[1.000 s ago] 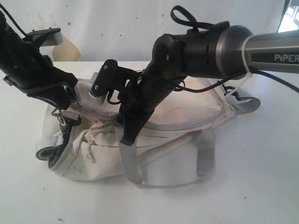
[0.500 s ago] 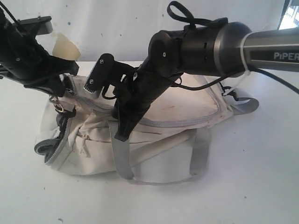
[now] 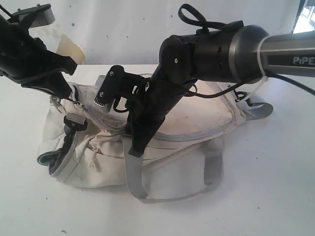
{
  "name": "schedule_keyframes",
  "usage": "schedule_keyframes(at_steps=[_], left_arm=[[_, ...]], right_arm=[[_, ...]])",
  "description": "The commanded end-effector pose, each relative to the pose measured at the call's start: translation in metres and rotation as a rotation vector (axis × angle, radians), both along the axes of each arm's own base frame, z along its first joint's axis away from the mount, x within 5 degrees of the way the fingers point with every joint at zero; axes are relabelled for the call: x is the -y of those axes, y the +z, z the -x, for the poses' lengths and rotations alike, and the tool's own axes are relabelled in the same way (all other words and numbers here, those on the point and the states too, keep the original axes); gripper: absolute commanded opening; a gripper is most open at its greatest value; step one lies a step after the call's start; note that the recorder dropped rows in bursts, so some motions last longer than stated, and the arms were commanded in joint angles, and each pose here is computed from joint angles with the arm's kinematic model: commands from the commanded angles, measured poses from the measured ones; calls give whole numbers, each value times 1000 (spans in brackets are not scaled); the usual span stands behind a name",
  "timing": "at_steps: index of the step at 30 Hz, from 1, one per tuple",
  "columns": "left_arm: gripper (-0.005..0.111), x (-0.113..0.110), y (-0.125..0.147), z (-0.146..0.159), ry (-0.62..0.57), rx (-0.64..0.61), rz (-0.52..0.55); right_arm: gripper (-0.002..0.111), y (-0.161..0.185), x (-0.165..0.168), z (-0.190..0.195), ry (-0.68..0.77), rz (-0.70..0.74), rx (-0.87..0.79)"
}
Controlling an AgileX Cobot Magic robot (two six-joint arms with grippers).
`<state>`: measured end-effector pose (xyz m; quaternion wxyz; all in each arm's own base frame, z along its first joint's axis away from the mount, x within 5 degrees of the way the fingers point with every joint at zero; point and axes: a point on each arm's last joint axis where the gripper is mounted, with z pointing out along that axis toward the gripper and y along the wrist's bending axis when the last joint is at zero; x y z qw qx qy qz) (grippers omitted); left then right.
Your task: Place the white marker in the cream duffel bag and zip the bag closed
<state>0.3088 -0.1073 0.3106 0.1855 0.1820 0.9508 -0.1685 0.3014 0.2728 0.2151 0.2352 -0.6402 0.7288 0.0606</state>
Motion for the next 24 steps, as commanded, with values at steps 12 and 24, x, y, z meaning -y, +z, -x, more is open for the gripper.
schedule_keyframes(at_steps=[12, 24], left_arm=[[0, -17, 3, -1, 24, 18, -98], [15, 4, -42, 17, -195, 9, 136]], right_arm=[[0, -23, 24, 0, 9, 179, -82], [0, -4, 16, -6, -137, 48, -60]])
